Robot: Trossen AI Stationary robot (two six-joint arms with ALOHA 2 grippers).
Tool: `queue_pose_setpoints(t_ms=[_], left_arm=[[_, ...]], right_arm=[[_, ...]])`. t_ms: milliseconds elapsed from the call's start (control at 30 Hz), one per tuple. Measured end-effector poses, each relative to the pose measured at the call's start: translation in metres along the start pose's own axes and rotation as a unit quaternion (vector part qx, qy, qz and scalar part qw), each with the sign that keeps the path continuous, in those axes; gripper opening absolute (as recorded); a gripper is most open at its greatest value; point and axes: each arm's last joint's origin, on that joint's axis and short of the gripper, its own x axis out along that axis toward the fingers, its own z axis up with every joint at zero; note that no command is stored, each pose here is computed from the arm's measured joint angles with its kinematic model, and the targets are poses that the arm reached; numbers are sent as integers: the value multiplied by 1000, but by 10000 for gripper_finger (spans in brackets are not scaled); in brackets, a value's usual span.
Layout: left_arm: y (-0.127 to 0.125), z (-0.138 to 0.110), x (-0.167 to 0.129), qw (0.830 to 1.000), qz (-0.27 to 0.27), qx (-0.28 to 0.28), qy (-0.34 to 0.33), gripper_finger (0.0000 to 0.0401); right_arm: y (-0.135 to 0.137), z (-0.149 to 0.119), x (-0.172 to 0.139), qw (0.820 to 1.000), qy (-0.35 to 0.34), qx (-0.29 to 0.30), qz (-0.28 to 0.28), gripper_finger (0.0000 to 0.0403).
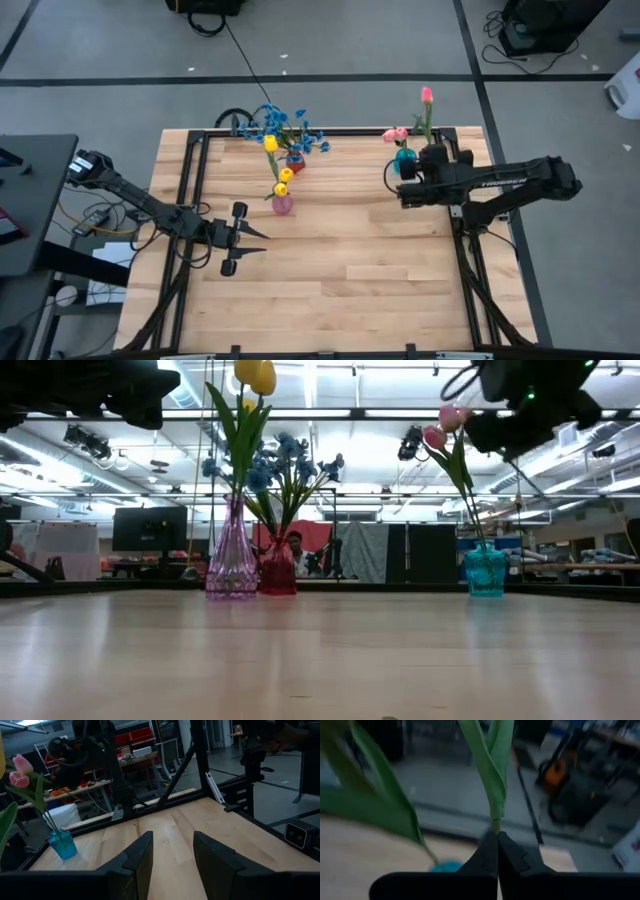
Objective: Sort flowers into vase by color
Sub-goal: Put the pink tulip into the blue vase
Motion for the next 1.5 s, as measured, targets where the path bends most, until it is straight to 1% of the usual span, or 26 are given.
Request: queue_pose_setpoints(t_ms=[133,200,267,367,433,500,600,667,733,833,967,1067,1200,1267,1400,1500], left_arm=[[0,0,0,1000,0,0,0,147],[0,0,0,1000,0,0,0,147],[0,0,0,1000,3,2,1,147],[1,0,0,1000,9,7,2,147],[1,0,0,1000,10,12,2,147],[1,0,0,1000,13,13,3,147],[1,0,0,1000,23,13,5,147],[2,0,0,1000,27,13,6,147],[2,0,0,1000,27,13,6,147],[2,-1,0,999,28,14,8,147],[2,-1,0,999,32,14,9,147],[2,-1,0,999,32,15,10,147],[2,-2,0,999,31,17,15,147],[1,-2,0,999,30,17,18,147],[1,-3,0,999,29,18,21,147],[1,-3,0,999,32,18,21,147]], right_arm=[[9,9,8,997,-74,10,-14,3],[12,13,12,995,-94,6,-29,3],[13,17,19,995,-94,-2,-46,3],[13,20,29,996,-66,-17,-60,2],[18,23,33,997,-44,-28,-48,2],[25,27,35,998,-32,-42,-24,2],[39,39,36,998,-42,-47,15,2],[42,48,40,997,-57,-51,17,1],[39,56,47,997,-59,-49,12,1],[30,66,59,997,-45,-50,28,1],[21,74,70,995,-31,-68,62,0],[16,80,75,992,-41,-61,99,0],[10,71,81,988,-69,-50,129,0],[5,62,84,986,-84,-31,139,0],[-2,39,87,983,-118,1,142,0],[-6,27,86,975,-158,40,150,0]])
